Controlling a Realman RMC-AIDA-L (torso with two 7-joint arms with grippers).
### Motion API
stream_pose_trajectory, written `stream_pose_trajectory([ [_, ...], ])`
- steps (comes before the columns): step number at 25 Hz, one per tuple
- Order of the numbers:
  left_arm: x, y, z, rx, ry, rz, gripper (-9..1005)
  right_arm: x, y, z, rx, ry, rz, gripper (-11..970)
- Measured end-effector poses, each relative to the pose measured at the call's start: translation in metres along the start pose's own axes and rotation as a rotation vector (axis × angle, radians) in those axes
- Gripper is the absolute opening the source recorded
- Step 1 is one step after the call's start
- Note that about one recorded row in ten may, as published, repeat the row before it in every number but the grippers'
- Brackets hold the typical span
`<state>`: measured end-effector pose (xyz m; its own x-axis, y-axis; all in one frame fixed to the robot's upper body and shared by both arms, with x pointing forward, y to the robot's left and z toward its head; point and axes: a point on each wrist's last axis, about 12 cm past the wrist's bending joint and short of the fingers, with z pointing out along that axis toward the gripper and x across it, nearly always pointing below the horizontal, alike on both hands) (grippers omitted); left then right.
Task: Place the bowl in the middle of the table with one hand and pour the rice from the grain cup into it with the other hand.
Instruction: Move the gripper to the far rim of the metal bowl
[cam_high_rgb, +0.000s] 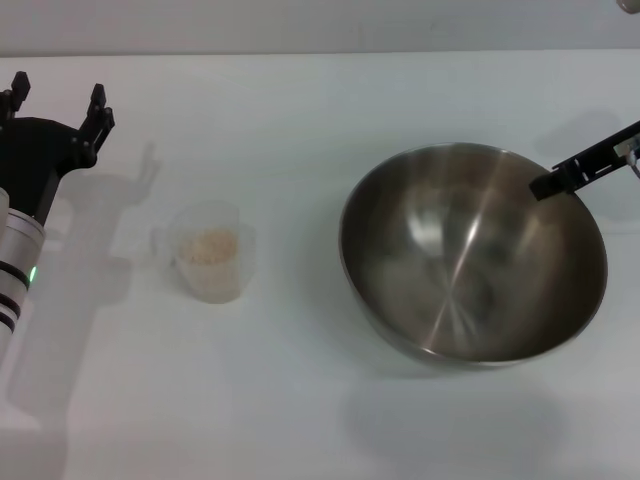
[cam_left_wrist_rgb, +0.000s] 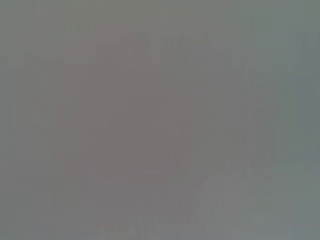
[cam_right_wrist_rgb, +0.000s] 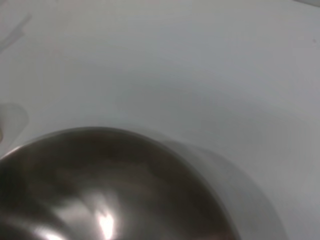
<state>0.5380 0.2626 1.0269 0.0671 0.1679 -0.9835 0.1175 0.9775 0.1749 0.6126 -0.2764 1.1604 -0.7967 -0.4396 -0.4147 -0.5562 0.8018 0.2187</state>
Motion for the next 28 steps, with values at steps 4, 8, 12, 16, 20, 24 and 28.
stream_pose_trajectory([
  [4, 0.000, -0.001, 0.000, 0.003, 0.001, 0.000, 830, 0.002, -0.001, 0.000, 0.002, 0.001, 0.005, 59],
  [8, 0.000, -0.002, -0.001, 0.006, 0.000, -0.001, 830, 0.005, -0.003, -0.002, -0.001, -0.012, 0.006, 20],
  [12, 0.000, -0.003, -0.001, 0.007, -0.003, -0.005, 829, 0.009, -0.009, -0.013, -0.001, -0.093, 0.031, 28],
  [16, 0.000, -0.003, -0.002, 0.007, -0.003, -0.005, 829, 0.011, -0.013, -0.019, -0.011, -0.147, 0.059, 36],
  [20, 0.001, -0.003, -0.003, 0.007, -0.003, -0.006, 828, 0.017, -0.023, -0.028, -0.014, -0.215, 0.112, 43],
  [24, 0.000, -0.003, -0.003, 0.007, -0.004, -0.007, 828, 0.024, -0.033, -0.034, 0.002, -0.272, 0.163, 51],
  [28, -0.001, -0.004, -0.002, 0.010, -0.007, -0.006, 828, 0.029, -0.044, -0.036, 0.044, -0.328, 0.220, 59],
])
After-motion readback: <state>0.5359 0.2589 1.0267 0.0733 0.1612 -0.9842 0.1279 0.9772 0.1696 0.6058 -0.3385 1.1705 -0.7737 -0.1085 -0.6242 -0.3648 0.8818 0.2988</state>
